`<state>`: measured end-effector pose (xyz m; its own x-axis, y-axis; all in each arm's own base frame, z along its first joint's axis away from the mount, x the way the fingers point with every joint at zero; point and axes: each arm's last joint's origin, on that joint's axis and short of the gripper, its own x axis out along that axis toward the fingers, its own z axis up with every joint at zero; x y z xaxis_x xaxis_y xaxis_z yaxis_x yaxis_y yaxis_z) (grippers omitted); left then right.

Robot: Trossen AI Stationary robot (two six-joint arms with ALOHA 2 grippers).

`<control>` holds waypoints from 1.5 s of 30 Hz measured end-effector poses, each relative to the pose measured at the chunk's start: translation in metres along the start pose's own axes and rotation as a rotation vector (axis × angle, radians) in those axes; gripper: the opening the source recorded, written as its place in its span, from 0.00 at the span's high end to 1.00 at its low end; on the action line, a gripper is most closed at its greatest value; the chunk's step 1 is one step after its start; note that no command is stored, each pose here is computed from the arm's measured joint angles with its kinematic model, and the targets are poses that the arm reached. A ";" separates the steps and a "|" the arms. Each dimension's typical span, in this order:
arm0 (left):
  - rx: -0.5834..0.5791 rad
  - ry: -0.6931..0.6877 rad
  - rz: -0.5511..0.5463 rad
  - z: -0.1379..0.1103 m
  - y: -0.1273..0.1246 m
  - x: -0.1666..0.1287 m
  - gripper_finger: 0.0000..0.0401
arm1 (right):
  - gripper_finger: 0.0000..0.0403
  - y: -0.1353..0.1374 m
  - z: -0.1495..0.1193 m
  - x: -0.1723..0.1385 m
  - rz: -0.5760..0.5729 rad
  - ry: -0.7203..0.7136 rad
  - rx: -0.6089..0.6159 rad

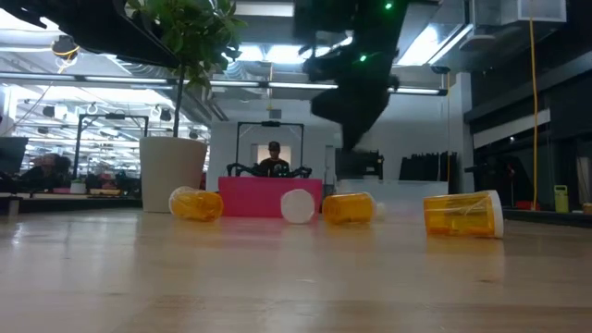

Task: Pick and place medicine bottles into bin by pill shape (circle, oval)
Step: Put the blue tablet bottle into the transparent bin, then put the orange capsule bottle into the red bin

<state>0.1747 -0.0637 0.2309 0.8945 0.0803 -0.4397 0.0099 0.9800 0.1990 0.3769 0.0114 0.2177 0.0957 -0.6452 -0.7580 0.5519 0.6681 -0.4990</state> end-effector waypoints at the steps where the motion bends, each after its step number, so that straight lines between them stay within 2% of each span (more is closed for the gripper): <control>1: 0.000 0.000 0.000 0.000 0.000 0.000 0.77 | 0.73 -0.008 0.000 0.000 -0.044 0.005 0.019; 4: -0.001 0.000 0.000 0.000 0.000 0.000 0.77 | 0.73 -0.028 0.000 0.006 -0.118 0.057 0.065; 13: 0.000 0.000 0.000 0.000 0.000 0.000 0.77 | 0.73 -0.080 0.006 0.045 -0.240 0.211 0.142; 18: 0.000 0.000 0.000 0.000 0.000 0.000 0.77 | 0.68 -0.089 0.003 0.060 -0.266 0.246 0.169; 24: 0.000 0.000 0.000 0.000 0.000 0.000 0.77 | 0.60 -0.089 0.004 0.062 -0.246 0.249 0.181; 28: 0.000 0.000 0.001 0.000 0.000 0.000 0.77 | 0.54 -0.087 0.003 0.060 -0.241 0.249 0.169; 31: 0.000 0.000 0.001 0.000 0.000 0.000 0.77 | 0.50 -0.082 0.000 0.056 -0.202 0.284 0.104; 37: 0.000 0.000 0.001 0.000 0.000 0.000 0.77 | 0.49 -0.049 -0.016 0.031 0.102 0.492 0.139; 45: 0.000 0.000 0.001 0.000 0.000 0.000 0.77 | 0.49 0.005 -0.047 -0.021 0.198 0.420 -0.079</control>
<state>0.1747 -0.0636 0.2310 0.8946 0.0808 -0.4394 0.0096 0.9798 0.1996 0.3386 0.0462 0.2114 -0.1596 -0.3073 -0.9381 0.4904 0.8001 -0.3455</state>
